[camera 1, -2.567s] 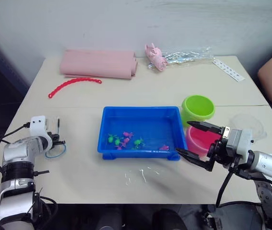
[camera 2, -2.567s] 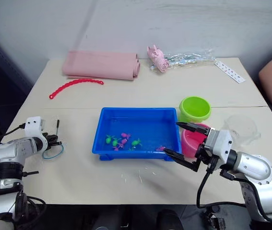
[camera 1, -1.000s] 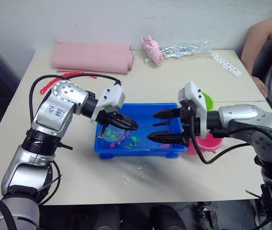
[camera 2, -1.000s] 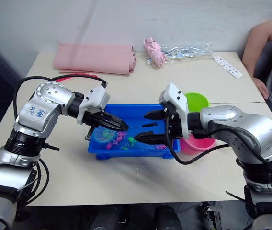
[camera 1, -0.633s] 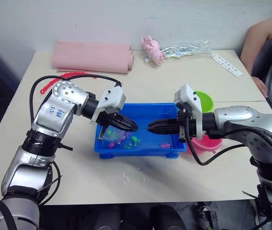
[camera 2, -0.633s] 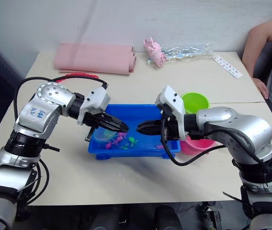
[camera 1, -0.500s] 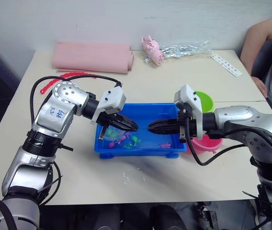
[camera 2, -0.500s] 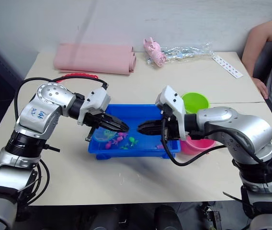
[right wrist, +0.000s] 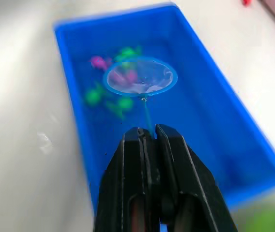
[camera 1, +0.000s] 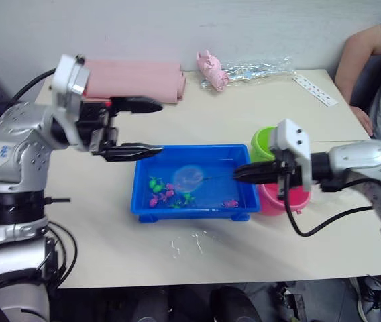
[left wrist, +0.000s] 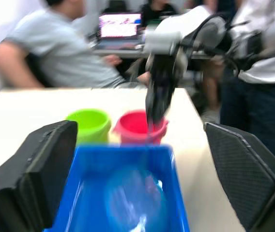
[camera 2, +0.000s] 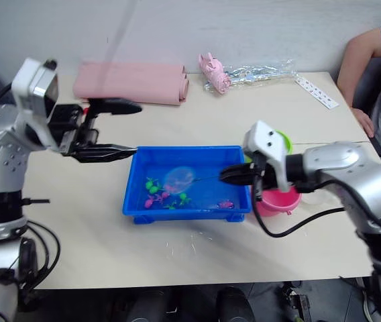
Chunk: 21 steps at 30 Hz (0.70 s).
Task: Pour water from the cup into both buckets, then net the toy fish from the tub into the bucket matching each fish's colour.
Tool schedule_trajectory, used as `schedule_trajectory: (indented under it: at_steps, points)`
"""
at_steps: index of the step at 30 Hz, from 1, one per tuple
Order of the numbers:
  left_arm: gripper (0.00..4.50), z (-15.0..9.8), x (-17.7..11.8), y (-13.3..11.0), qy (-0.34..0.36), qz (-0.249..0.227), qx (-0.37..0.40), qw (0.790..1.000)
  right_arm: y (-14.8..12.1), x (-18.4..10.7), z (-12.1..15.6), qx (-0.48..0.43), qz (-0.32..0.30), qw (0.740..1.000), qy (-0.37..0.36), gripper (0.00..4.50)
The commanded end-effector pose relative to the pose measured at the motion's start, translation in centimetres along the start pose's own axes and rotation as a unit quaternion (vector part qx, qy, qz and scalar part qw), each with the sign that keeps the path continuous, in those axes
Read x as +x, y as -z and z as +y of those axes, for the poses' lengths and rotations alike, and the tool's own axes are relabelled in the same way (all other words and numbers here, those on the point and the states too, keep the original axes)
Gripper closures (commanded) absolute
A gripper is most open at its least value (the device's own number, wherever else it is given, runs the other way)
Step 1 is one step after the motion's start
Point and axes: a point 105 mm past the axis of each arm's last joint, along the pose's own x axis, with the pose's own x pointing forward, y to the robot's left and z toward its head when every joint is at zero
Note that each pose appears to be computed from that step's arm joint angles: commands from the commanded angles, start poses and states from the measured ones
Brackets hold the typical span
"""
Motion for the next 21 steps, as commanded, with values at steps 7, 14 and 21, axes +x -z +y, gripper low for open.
schedule_trajectory:
  at_steps: [7,14,21]
  points:
    - [0.03,-2.3,-1.4,5.6,0.022,0.084,0.013,0.996,1.7,-0.2,-2.5,-0.174,0.149,0.972,-0.052,4.50]
    - [0.03,-4.4,0.5,7.6,0.026,0.063,-0.011,0.998,1.9,0.5,-3.7,-0.242,0.220,0.941,-0.092,4.50]
    - [0.03,-5.1,1.3,7.8,0.025,0.057,-0.012,0.998,2.0,0.8,-3.6,-0.285,0.257,0.914,-0.131,4.50]
